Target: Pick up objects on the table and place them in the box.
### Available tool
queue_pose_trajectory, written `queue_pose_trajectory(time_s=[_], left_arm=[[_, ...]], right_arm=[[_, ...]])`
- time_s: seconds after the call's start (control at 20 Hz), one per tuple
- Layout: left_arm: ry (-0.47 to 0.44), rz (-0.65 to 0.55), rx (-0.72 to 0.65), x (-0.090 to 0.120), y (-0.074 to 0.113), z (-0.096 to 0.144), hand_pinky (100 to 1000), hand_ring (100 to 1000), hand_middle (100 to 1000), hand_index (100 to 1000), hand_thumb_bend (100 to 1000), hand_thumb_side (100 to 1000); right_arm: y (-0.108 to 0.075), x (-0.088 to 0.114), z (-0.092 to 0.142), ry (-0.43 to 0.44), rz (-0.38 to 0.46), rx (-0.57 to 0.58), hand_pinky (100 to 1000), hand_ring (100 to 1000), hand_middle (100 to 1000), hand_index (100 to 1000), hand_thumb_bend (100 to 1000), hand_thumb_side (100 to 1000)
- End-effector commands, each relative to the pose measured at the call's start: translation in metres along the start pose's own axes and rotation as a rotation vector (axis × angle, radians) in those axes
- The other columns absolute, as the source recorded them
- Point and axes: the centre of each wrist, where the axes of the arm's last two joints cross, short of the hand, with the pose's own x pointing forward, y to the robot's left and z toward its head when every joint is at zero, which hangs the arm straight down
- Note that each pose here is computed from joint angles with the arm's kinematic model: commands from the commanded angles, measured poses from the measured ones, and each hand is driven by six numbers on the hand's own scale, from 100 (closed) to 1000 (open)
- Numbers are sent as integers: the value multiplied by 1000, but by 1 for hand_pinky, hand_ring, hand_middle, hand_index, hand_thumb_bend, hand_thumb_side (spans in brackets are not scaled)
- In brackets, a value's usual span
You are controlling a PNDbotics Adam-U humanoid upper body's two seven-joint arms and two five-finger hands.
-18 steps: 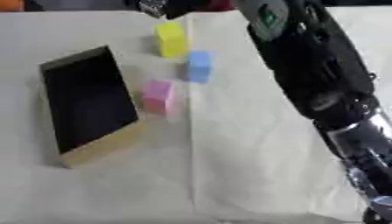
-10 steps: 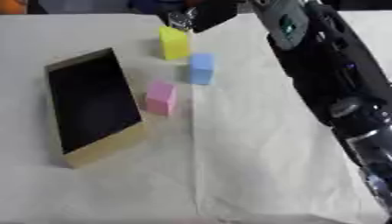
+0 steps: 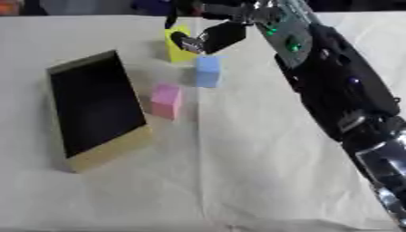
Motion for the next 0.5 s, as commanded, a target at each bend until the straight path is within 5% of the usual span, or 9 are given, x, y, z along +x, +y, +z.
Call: queue_pose_trajectory(time_s=[0.05,0.25,0.5], left_arm=[[-34,-10,-10,6,3,-7,652,657,750,825,100,742],[-33,-12,-10,6,4,-7,652,657,750,824,100,741],[-34,-14,-5,7,4,-8,652,657,750,824,100,740]], right_arm=[[10,2,-4,-25,-11,38,880,980,734,815,180,866],[25,9,-3,-19,-12,18,881,980,741,820,235,837],[39,15,-5,-20,11,59,887,984,732,837,389,692]])
